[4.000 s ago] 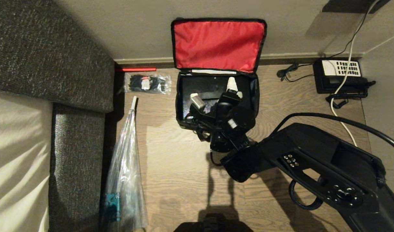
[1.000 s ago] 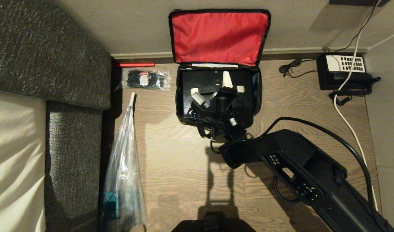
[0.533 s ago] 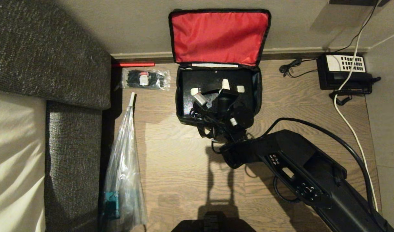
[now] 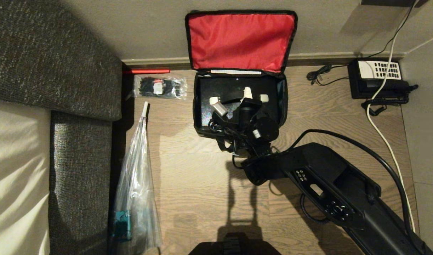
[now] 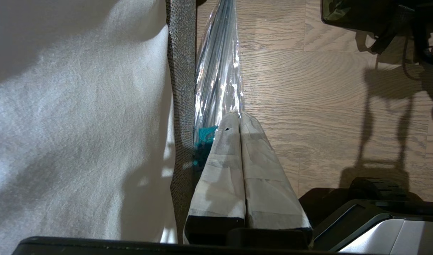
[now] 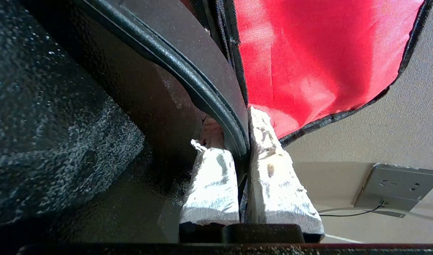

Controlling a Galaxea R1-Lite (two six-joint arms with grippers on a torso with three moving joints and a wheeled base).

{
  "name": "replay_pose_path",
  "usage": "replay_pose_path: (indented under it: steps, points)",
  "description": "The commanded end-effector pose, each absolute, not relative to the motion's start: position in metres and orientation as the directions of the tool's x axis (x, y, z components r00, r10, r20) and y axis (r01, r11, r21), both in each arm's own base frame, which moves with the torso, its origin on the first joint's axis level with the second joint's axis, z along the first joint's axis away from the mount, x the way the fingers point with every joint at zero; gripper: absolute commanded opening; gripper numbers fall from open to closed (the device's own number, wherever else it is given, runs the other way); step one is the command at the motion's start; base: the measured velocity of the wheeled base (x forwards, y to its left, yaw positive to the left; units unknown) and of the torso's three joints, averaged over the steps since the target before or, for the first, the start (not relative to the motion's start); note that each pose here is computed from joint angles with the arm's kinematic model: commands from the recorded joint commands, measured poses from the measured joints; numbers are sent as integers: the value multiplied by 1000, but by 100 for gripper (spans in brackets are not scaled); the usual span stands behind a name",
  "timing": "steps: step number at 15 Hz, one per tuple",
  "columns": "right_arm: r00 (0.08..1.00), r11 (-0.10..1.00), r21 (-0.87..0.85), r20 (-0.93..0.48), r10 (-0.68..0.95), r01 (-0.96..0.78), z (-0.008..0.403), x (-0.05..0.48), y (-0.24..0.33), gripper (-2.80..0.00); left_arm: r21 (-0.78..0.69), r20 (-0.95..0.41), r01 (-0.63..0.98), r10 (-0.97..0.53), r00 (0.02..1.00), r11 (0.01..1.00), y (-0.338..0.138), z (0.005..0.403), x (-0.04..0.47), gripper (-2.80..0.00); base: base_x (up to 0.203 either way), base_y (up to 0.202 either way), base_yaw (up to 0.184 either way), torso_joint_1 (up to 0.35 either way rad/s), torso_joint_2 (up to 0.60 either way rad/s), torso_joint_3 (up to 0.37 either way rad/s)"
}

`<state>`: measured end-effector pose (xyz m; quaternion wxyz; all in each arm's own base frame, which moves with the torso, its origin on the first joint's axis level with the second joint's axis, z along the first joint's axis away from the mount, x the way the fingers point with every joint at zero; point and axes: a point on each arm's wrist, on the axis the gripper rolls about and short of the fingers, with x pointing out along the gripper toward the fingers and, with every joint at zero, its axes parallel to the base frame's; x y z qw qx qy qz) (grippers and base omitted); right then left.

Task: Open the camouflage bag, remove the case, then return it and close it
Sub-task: Lift the black box

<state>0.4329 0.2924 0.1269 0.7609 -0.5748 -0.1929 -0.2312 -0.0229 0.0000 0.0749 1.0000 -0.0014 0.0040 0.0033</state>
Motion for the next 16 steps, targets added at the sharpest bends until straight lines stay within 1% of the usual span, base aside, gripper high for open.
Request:
replay_pose_path:
  steps: [1, 3, 6, 9, 13, 16]
  points:
    - [814, 229, -782, 565, -135, 580, 129, 432, 292, -280, -3, -8, -8, 8, 1000, 1000, 0, 75, -23, -280, 0, 0, 0, 0, 0, 0]
    - [815, 239, -780, 565, -127, 578, 130, 428, 298, -280, -3, -8, -8, 8, 1000, 1000, 0, 75, -23, -280, 0, 0, 0, 0, 0, 0]
    - [797, 275, -750, 584, -153, 602, 158, 415, 300, -280, -4, -6, -8, 8, 1000, 1000, 0, 75, -23, -280, 0, 0, 0, 0, 0, 0]
    - [804, 300, -748, 570, -168, 593, 175, 399, 307, -280, -3, -8, -8, 8, 1000, 1000, 0, 75, -23, -280, 0, 0, 0, 0, 0, 0]
    - [856, 306, -802, 503, -120, 513, 167, 377, 317, -280, -3, -8, -8, 8, 1000, 1000, 0, 75, -23, -280, 0, 0, 0, 0, 0, 0]
    - [873, 329, -813, 480, -85, 479, 171, 359, 321, -280, -3, -8, -8, 8, 1000, 1000, 0, 75, -23, -280, 0, 0, 0, 0, 0, 0]
